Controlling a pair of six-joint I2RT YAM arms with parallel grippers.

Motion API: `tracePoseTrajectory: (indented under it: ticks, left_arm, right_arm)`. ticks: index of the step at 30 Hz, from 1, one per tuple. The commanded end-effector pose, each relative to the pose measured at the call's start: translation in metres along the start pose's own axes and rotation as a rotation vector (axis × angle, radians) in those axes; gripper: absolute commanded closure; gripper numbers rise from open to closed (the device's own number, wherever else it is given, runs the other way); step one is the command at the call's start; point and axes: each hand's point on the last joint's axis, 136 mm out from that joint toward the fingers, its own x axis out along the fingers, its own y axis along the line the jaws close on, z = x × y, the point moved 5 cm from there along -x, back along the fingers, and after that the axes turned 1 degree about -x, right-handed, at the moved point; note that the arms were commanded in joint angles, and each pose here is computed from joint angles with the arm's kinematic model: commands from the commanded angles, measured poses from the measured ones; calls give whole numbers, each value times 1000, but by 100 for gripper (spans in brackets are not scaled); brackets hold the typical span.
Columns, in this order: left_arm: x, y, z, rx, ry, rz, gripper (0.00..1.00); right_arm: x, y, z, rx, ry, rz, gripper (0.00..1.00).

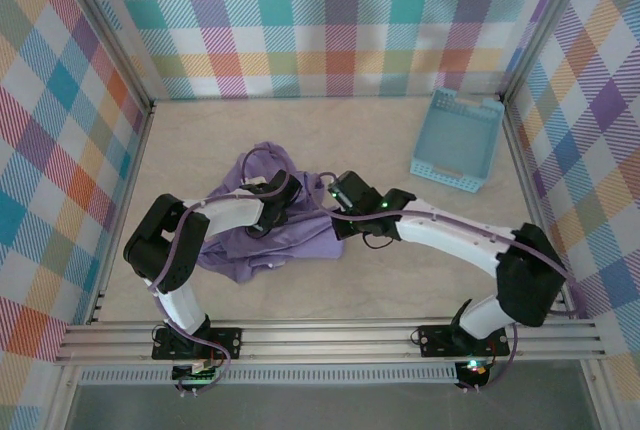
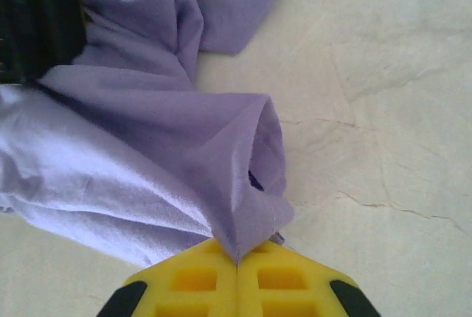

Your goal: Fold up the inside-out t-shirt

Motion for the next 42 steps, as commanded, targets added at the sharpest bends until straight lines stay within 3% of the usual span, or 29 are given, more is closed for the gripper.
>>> tracePoseTrajectory:
  ticks: [1,5,8,10,12,15,19,23,32,37,42]
  left_arm:
    - [2,9,-13,70,62,58,49]
    - [1,10,-13,75,63,60,48]
    - [2,11,-13,83,65,65,47]
    - [2,10,-12,88,64,62,46]
    - [0,8,-11,92,65,52,45]
    - [-8,2,-8,111,80,13,41]
    - [-41,2,-1,170,89,-62,23]
    - [-86,35,4,176,21,-37,11]
    - [-105,136,-52,2,18,6,12]
    - [-86,136,-71,-97,99,-146,15]
    - [-70,122,-77,-109,144,-226,18]
  right_arm:
    - [-8,-8,-16,-18,58,-15,87]
    - [-8,-3,-39,9,108,63,76]
    - [-14,1,-50,29,110,141,62]
    - [-12,-1,-53,36,106,134,51]
    - [-4,-5,-54,33,120,101,47]
    - [17,-8,-54,29,153,80,46]
    - [35,-5,-49,-18,148,82,46]
    - [39,-3,-45,-70,119,98,43]
    - [42,-10,-57,-144,121,81,38]
    - [50,-9,-61,-129,147,85,36]
    - [55,-5,-67,-118,171,123,36]
